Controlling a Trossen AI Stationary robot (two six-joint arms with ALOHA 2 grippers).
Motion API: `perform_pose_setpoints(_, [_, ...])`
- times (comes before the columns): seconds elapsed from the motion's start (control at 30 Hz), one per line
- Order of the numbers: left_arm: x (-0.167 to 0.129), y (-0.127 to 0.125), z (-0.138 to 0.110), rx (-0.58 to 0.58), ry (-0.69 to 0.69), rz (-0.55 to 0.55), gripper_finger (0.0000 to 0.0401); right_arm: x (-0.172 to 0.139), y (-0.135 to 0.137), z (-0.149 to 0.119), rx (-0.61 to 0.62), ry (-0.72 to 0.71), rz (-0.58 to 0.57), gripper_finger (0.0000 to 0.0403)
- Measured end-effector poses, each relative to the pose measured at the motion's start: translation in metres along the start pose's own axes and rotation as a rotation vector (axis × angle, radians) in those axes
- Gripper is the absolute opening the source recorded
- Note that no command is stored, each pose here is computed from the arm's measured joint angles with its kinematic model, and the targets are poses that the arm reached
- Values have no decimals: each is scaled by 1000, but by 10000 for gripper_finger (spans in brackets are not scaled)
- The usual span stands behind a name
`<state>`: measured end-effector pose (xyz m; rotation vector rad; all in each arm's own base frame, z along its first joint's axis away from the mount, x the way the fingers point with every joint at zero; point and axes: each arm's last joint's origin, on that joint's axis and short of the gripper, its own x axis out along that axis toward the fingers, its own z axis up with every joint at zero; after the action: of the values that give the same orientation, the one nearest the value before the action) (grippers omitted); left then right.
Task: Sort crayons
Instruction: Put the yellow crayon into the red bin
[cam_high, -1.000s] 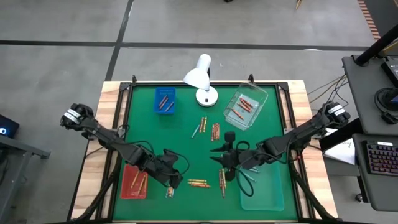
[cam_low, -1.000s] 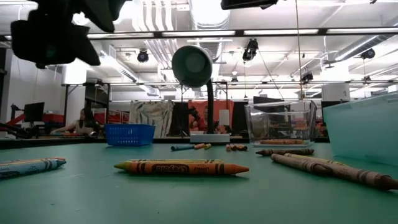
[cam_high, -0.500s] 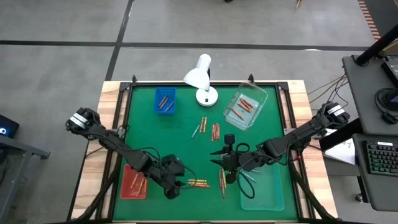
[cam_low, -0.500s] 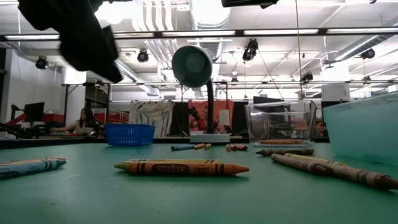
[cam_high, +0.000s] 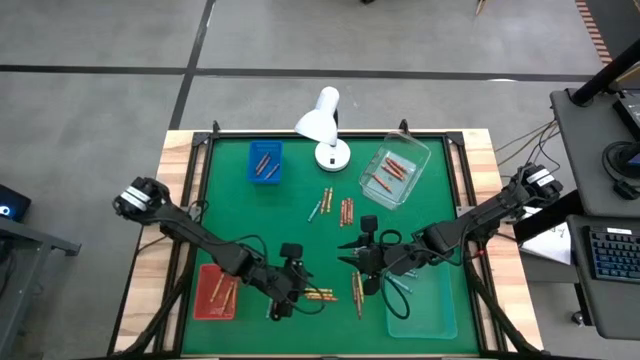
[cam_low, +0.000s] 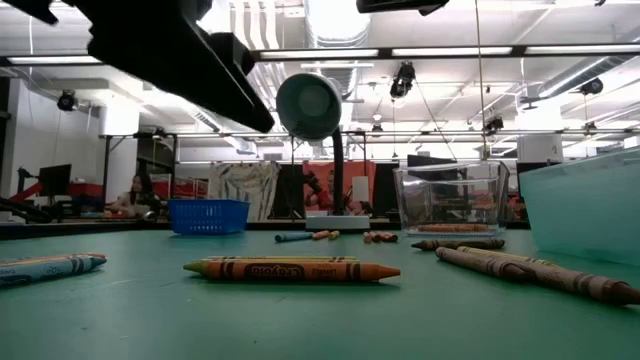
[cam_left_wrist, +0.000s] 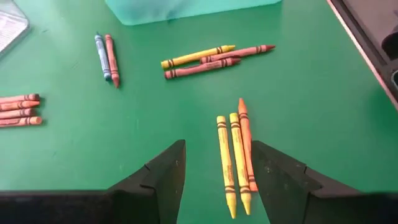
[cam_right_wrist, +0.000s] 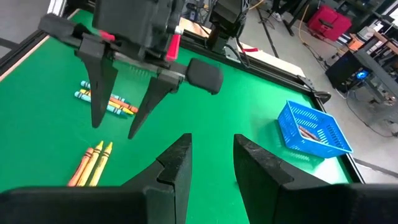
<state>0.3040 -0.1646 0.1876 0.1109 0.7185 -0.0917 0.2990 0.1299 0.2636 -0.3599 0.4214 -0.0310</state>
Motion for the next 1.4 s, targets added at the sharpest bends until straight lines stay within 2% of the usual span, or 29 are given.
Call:
perform_pose_setpoints(0.23, [5, 2, -2, 23, 11, 8, 156, 0, 2, -2, 33, 6, 4, 107])
perform_pose_setpoints(0.47, [7, 7, 3, 92, -54, 86, 156, -5, 11, -1, 17, 0, 34, 107])
perform_pose_setpoints(0.6, [11, 9, -9, 52, -132, 81, 156, -9, 17, -1, 16, -5, 51, 107])
perform_pose_setpoints(0.8, [13, 12, -32, -71, -245, 53, 156, -9, 18, -1, 49, -5, 53, 107])
perform_pose_setpoints(0.93, [14, 14, -42, -105, -232, 50, 156, -9, 18, -1, 61, -5, 53, 107])
perform_pose_setpoints(1.2, [16, 13, -46, -106, -220, 31, 156, -8, 18, -1, 65, -2, 51, 107])
perform_pose_setpoints(1.4, [32, 7, -44, -112, -206, 3, 156, -8, 17, -1, 85, -4, 44, 107])
